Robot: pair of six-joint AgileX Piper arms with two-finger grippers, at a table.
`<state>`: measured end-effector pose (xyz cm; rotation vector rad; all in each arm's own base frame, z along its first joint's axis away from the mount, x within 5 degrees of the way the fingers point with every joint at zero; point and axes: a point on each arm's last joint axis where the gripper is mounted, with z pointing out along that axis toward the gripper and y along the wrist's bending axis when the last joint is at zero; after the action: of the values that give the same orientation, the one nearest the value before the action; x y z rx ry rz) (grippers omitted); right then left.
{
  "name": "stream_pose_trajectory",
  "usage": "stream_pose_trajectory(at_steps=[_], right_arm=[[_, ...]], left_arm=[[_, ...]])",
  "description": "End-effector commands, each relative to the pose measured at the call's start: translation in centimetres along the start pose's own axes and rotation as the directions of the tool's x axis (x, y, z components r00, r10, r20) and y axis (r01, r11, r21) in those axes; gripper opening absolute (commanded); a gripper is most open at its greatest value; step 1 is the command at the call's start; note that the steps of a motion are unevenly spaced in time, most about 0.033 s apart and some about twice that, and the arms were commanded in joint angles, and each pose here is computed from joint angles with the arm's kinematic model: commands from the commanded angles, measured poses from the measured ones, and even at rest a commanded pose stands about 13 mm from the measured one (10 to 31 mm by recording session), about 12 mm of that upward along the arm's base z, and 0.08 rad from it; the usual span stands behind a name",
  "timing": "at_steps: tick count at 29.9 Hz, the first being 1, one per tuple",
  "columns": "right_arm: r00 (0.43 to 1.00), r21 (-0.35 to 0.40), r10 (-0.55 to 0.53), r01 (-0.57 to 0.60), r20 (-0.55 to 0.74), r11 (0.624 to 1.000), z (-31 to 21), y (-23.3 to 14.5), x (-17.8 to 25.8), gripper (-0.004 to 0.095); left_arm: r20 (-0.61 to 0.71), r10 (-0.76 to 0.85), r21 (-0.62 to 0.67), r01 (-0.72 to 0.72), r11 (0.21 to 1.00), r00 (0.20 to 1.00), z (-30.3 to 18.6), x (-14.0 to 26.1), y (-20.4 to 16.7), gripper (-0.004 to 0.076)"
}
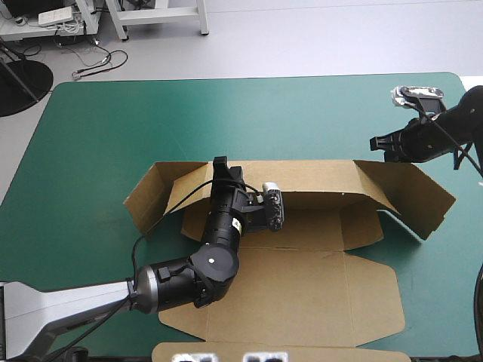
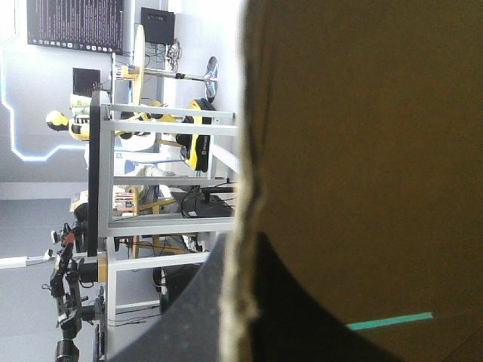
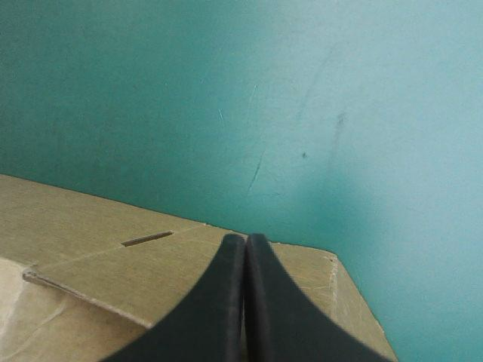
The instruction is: Fold the box
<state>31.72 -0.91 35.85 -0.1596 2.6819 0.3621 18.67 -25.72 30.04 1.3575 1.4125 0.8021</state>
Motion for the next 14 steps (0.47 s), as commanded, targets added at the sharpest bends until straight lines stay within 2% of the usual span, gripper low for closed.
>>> stream_pose_trajectory(at_steps=[1, 6, 14], right_arm=[[0.999, -0.016, -0.018, 0.018, 0.03, 1.0, -0.9, 0.6, 0.4, -0.0015], [0.999, -0.035, -0.021, 0.02, -0.032, 0.999, 0.4, 0.4, 1.5, -0.0015], [0.997, -0.068, -0.052, 0.049, -0.05, 0.996, 0.3, 1.0, 3.3, -0.0015]], left_arm=[[0.024, -0.044, -0.087, 0.046, 0.995, 0.999, -1.1, 0.0, 2.3, -0.001], [0.027, -0.089, -0.086, 0.091, 0.992, 0.996, -1.1, 0.0, 2.3, -0.001], [0.027, -0.088, -0.085, 0.09, 0.992, 0.996, -1.0, 0.0, 2.3, -0.001]])
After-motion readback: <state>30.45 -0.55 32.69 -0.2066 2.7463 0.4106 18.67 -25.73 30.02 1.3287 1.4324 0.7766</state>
